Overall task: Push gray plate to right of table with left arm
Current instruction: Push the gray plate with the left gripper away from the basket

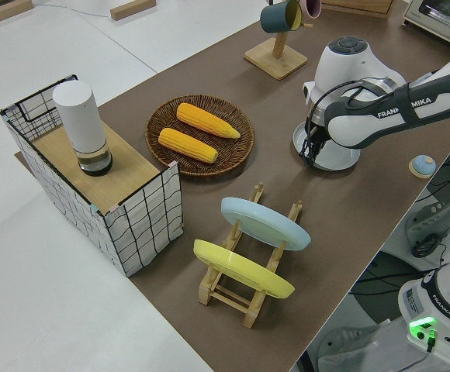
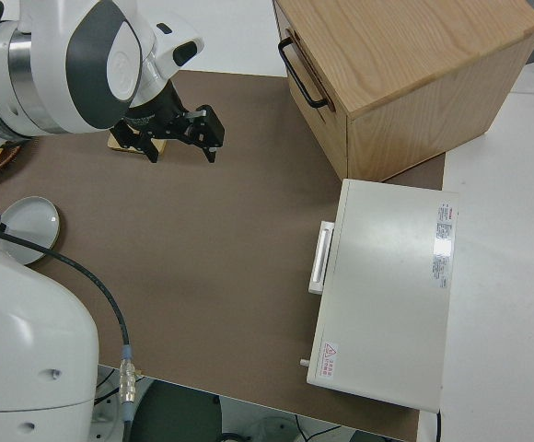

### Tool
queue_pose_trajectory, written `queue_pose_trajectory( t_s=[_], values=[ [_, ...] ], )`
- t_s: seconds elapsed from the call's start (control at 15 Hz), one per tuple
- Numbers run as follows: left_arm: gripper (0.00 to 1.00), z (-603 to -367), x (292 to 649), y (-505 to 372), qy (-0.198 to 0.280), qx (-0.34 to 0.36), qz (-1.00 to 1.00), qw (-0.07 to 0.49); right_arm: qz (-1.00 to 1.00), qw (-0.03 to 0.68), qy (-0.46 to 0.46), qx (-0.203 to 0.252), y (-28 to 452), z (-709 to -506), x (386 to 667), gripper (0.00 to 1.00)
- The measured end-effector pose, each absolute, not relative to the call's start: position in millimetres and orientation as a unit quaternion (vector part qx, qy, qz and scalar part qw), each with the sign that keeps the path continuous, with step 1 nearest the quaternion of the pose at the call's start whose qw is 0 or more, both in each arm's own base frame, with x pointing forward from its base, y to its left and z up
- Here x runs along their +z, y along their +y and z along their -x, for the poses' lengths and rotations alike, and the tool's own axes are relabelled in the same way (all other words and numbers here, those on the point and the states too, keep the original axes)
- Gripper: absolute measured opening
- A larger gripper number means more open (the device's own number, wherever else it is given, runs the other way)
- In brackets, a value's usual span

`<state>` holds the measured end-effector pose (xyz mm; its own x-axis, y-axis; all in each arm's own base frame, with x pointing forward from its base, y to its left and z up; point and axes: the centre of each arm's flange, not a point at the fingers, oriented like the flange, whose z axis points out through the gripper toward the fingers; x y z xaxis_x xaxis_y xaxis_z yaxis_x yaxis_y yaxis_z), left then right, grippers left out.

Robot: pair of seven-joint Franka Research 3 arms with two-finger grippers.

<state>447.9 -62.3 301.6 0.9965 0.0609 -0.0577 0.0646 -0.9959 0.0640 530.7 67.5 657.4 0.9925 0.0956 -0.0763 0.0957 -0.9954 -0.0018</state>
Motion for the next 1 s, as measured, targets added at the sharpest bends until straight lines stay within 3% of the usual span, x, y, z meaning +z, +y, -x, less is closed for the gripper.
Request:
queue_pose_trajectory(
  t_s=[0.6,1.0],
  values=[
    [0.04,-447.3,302.2,-66.9,0.031,-0.027,-0.999,0.033,-0.998,0.001,0.048,-0.038,67.5,-530.7,657.4,0.99],
    [0.04,-438.9,303.3,-136.2,0.065,-0.016,-0.997,0.032,-0.998,0.001,0.048,-0.038,67.5,-530.7,657.4,0.99]
  ],
)
